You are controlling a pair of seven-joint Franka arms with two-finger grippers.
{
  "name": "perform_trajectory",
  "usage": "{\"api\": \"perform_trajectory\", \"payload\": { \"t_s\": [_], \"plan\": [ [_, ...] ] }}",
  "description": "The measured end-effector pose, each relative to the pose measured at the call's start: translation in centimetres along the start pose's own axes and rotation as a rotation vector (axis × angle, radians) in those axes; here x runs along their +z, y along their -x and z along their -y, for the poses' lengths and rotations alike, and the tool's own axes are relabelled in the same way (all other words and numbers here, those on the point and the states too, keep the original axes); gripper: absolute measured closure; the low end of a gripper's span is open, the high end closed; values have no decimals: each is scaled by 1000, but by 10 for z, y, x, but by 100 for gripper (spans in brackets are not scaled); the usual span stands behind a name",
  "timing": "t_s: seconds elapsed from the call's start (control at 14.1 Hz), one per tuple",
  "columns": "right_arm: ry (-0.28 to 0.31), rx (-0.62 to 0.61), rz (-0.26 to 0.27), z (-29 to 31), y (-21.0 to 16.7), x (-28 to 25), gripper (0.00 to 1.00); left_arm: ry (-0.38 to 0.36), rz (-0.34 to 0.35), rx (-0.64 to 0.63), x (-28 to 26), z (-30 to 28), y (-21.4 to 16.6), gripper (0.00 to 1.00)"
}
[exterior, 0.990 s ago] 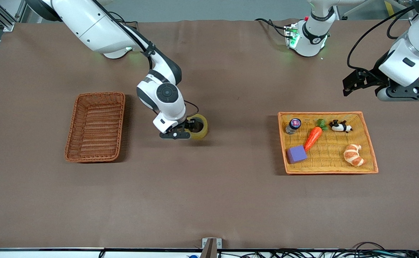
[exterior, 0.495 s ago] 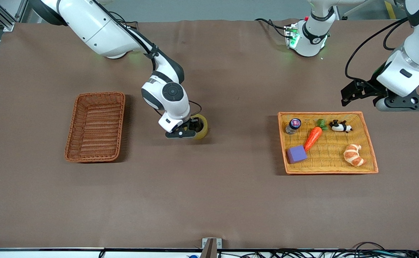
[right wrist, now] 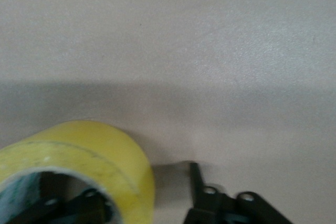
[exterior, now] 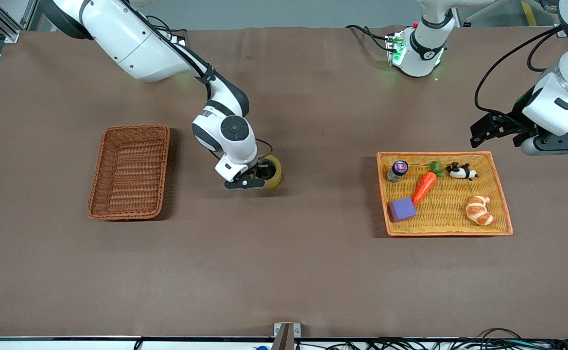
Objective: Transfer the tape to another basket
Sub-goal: 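Carry the tape roll with the right gripper over the brown basket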
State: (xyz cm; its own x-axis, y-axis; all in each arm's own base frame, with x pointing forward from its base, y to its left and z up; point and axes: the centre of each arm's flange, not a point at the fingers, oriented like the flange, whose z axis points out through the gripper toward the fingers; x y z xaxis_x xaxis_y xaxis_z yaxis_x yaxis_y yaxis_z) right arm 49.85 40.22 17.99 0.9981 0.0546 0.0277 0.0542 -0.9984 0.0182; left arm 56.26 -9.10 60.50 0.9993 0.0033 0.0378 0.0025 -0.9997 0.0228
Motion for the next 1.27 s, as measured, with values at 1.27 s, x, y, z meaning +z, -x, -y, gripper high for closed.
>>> {"api": "perform_trajectory", "payload": {
  "t_s": [1.27],
  "plan": [
    [86, 47, 68, -288, -105, -195, 78, 2, -38, 37, 12, -9, 9, 0]
  ]
}}
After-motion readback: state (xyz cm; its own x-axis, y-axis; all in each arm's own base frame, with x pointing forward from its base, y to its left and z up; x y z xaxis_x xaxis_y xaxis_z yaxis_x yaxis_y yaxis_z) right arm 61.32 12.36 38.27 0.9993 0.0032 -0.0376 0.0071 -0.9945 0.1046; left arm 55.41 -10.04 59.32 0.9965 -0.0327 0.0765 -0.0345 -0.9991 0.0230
